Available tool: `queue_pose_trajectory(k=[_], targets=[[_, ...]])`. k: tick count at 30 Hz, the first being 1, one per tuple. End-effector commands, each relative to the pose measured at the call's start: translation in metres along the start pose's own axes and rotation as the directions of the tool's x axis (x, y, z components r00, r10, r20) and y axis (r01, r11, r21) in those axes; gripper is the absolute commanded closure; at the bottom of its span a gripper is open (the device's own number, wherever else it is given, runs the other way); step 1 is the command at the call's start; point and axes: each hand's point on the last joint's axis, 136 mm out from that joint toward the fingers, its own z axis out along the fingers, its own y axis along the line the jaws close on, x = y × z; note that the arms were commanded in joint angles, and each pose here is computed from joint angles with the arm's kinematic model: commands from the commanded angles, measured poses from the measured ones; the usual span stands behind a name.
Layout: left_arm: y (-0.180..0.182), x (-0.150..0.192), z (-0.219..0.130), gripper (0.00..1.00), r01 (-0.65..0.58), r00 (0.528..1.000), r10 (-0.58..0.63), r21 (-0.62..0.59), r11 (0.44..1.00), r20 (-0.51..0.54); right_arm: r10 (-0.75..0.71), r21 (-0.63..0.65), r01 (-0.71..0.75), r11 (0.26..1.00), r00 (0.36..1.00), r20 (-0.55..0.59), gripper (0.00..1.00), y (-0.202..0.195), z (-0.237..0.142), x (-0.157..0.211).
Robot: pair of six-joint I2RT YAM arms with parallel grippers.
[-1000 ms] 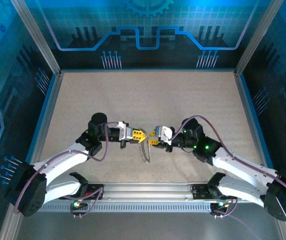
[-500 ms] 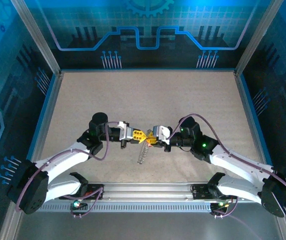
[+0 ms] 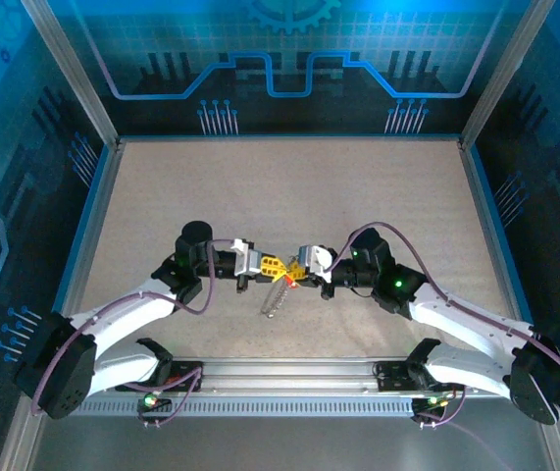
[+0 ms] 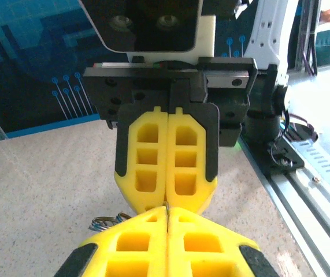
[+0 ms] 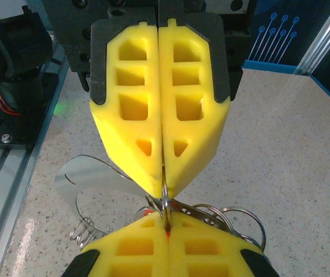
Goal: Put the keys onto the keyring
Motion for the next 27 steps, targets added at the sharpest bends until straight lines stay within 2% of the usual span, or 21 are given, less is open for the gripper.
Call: queue_pose_trajectory(k=[1,4,13,20,21,22,23,27], targets=[[-0.002,0.011,-0.006,1.0,-0.07,0.991,0.07,-0.002,0.998,-0.111,-0.047,0.051,0.046,0.998,0.999,0.008,1.0,-0.009,-0.011,-0.016],[0.0,0.015,-0.008,1.0,-0.108,0.985,0.103,-0.03,0.994,-0.136,-0.052,0.065,0.051,0.997,0.998,0.017,1.0,-0.009,-0.015,-0.018],[0.008,0.026,-0.012,1.0,-0.124,0.972,0.105,-0.077,0.989,-0.213,-0.057,0.061,0.055,0.997,0.998,0.033,1.0,-0.006,-0.021,-0.023],[0.005,0.02,-0.008,1.0,-0.124,0.978,0.111,-0.069,0.99,-0.176,-0.04,0.037,0.039,0.999,0.999,0.03,1.0,-0.004,-0.016,-0.02],[0.003,0.019,-0.007,1.0,-0.129,0.979,0.116,-0.065,0.99,-0.168,-0.04,0.045,0.038,0.998,0.999,0.032,0.94,-0.005,-0.015,-0.018],[0.003,0.018,-0.007,1.0,-0.131,0.979,0.119,-0.062,0.989,-0.163,-0.038,0.056,0.036,0.998,0.999,0.036,0.84,-0.006,-0.015,-0.016],[0.002,0.017,-0.008,1.0,-0.132,0.979,0.12,-0.062,0.989,-0.162,-0.04,0.064,0.037,0.997,0.999,0.037,0.8,-0.006,-0.015,-0.014],[0.002,0.015,-0.007,1.0,-0.133,0.981,0.123,-0.061,0.989,-0.147,-0.024,0.05,0.022,0.998,0.999,0.028,0.77,-0.005,-0.013,-0.011]])
